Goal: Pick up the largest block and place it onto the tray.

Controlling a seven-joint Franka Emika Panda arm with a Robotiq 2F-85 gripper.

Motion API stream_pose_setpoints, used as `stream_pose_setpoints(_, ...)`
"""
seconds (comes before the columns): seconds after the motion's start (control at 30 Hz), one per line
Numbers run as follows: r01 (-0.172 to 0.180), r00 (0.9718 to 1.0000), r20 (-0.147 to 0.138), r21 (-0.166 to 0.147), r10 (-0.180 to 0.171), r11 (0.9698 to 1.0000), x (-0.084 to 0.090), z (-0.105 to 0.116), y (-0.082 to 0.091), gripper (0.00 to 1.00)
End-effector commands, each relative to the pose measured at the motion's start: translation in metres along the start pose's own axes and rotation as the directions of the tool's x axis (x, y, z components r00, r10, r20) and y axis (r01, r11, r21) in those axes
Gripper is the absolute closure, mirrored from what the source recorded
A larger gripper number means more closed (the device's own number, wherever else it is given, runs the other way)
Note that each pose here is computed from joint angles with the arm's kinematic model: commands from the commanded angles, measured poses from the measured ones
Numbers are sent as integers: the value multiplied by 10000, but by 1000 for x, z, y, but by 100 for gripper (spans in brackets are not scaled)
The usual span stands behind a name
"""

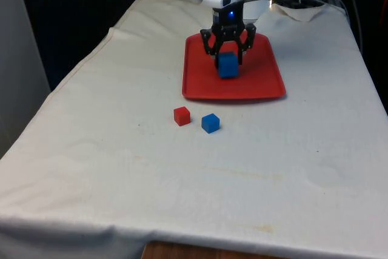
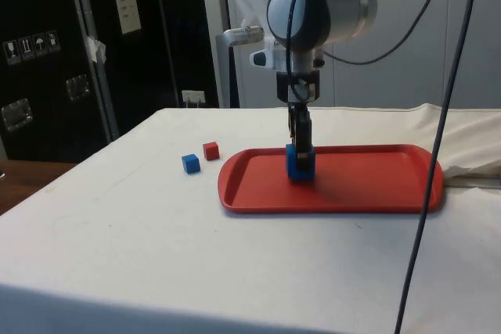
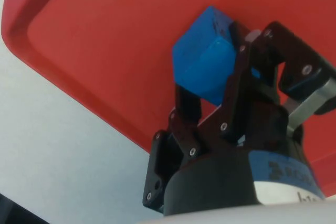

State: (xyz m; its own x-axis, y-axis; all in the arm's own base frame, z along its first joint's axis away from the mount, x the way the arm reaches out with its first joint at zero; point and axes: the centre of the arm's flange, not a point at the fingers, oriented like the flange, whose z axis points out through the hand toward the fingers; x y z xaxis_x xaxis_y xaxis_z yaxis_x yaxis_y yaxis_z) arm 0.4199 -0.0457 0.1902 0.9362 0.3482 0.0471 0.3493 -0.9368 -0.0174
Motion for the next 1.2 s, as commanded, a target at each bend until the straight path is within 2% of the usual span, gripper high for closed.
stream_pose_setpoints(0.0,-1,10000,-30,-15,1,10000,0,0,0,75)
stream_pose_setpoints(0.1,-22,10000,-19,-15,22,10000,0,0,0,45)
stream_pose_setpoints(0.13,-11,10000,-20,-6,11,10000,0,0,0,25)
stream_pose_setpoints(0.2,-11,10000,-10,-7,11,10000,0,1,0,6)
stream_pose_setpoints(0.23,-12,10000,-9,-5,12,10000,0,1,0,0)
stream_pose_setpoints(0.43,-3,10000,-5,-1,3,10000,0,1,0,0)
stream_pose_setpoints(0.57,-23,9999,-113,-17,23,10000,5,-3,3,0)
stream_pose_setpoints(0.93,-41,9979,-647,-75,37,10000,23,-22,11,0)
stream_pose_setpoints(1.1,-73,9953,-967,-68,66,10000,35,-33,15,0)
stream_pose_setpoints(1.17,-64,9949,-1008,-74,56,10000,37,-35,16,0)
